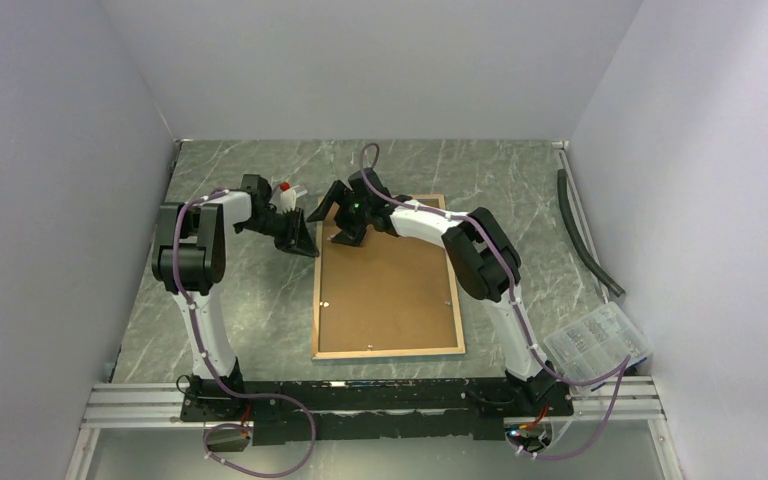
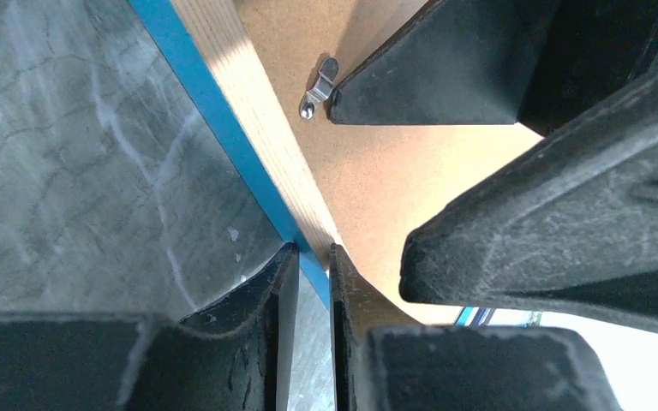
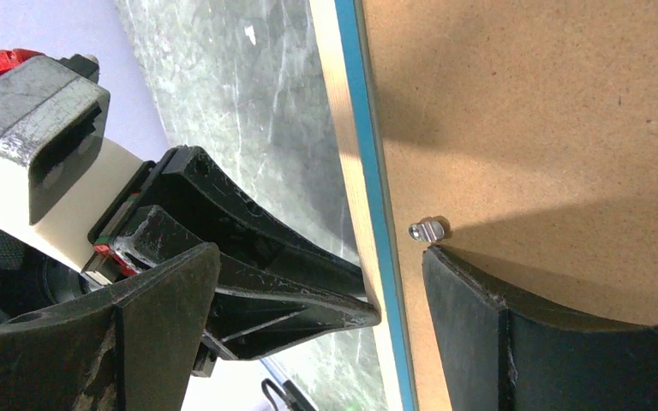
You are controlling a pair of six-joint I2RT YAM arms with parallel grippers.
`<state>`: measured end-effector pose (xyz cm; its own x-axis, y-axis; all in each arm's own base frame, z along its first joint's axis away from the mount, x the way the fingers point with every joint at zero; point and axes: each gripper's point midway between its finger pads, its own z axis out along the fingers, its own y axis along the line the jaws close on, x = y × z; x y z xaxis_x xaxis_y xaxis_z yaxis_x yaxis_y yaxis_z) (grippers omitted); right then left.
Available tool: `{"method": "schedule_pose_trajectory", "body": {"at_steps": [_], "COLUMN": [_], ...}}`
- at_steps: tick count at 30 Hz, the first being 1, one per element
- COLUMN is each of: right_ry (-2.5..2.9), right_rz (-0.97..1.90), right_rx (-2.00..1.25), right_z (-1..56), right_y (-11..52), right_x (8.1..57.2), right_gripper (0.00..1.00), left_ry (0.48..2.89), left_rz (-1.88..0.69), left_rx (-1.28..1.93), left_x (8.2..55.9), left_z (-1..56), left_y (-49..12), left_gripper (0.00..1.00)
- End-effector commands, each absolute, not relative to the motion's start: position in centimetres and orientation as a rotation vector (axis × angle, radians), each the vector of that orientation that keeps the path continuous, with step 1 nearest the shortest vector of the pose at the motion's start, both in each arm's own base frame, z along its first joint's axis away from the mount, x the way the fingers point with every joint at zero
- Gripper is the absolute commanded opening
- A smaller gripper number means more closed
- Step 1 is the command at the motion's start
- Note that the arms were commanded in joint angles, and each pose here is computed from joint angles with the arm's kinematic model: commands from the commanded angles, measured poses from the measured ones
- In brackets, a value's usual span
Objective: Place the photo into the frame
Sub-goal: Install the photo frame at the center of the board.
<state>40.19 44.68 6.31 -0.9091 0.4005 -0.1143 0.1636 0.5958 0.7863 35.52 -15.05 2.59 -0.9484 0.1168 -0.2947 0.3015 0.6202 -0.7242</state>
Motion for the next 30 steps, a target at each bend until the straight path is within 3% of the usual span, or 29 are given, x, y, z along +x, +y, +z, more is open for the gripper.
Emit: {"method": "schedule_pose_trajectory", "body": {"at_steps": [1,30], "right_ry": [2.556,2.577], "right_rz": [1.138,1.258], "right_rx": [0.511,0.421], "right_z": [4.1,3.4], "right_y": [43.9,46.4], "right_x": [41.5,41.3], "right_gripper": [0.93,0.90], "left_ry": [2.699,2.728], "left_rz": [-1.166,-1.186], "left_rx": [0.320,0.303], "left_x": [34.6,34.1], "left_z": [0.4,-0.6], "left_y": [-14.4,-14.3], "left_gripper": [0.22,0.17]}}
